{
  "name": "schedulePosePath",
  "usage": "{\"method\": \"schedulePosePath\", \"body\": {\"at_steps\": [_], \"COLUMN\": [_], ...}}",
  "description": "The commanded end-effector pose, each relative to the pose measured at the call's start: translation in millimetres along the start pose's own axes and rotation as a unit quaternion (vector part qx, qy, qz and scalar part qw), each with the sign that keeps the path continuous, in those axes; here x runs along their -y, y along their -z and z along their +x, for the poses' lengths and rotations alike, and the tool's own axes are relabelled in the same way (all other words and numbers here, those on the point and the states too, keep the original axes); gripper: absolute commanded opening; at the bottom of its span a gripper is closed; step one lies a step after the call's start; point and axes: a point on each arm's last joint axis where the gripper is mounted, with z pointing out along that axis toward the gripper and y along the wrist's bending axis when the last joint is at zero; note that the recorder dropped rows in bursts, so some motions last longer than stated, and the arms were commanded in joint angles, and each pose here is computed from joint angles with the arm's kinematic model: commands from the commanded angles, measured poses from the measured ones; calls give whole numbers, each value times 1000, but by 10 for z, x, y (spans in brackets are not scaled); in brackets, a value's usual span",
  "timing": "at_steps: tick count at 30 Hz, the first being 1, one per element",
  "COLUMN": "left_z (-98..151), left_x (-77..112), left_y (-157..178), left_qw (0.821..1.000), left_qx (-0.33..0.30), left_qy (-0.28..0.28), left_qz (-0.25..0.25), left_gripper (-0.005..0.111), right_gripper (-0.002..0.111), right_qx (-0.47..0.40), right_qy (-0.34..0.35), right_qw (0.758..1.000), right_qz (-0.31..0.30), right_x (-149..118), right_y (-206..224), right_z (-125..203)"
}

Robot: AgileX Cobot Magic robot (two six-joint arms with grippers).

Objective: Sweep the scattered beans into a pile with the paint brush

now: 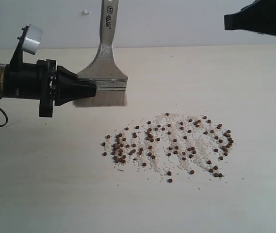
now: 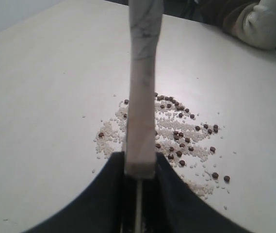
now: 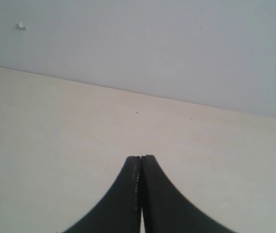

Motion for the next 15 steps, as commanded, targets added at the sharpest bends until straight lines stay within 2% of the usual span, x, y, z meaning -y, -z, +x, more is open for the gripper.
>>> {"method": "schedulePosePath", "body": {"at_steps": [1, 7, 9, 15], "left_z": [-69, -48, -40, -21], "left_x": [-5, 13, 20, 37], "left_y": [17, 16, 16, 16], "left_qw": [1000, 1000, 1000, 1000], "left_qx": [23, 11, 7, -4], "left_qy": [0, -4, -1, 5], "left_qz": [-9, 1, 5, 14], "left_gripper": [0, 0, 0, 0], "right_gripper": [0, 0, 0, 0], "right_qx": [15, 7, 6, -13], "right_qy": [-6, -3, 28, -11], "right_qw": [1000, 1000, 1000, 997], "right_qz": [1, 1, 4, 71], "right_x": [8, 6, 24, 481], "right_y": [0, -89, -144, -191], "right_z": [-44, -2, 9, 80]}}
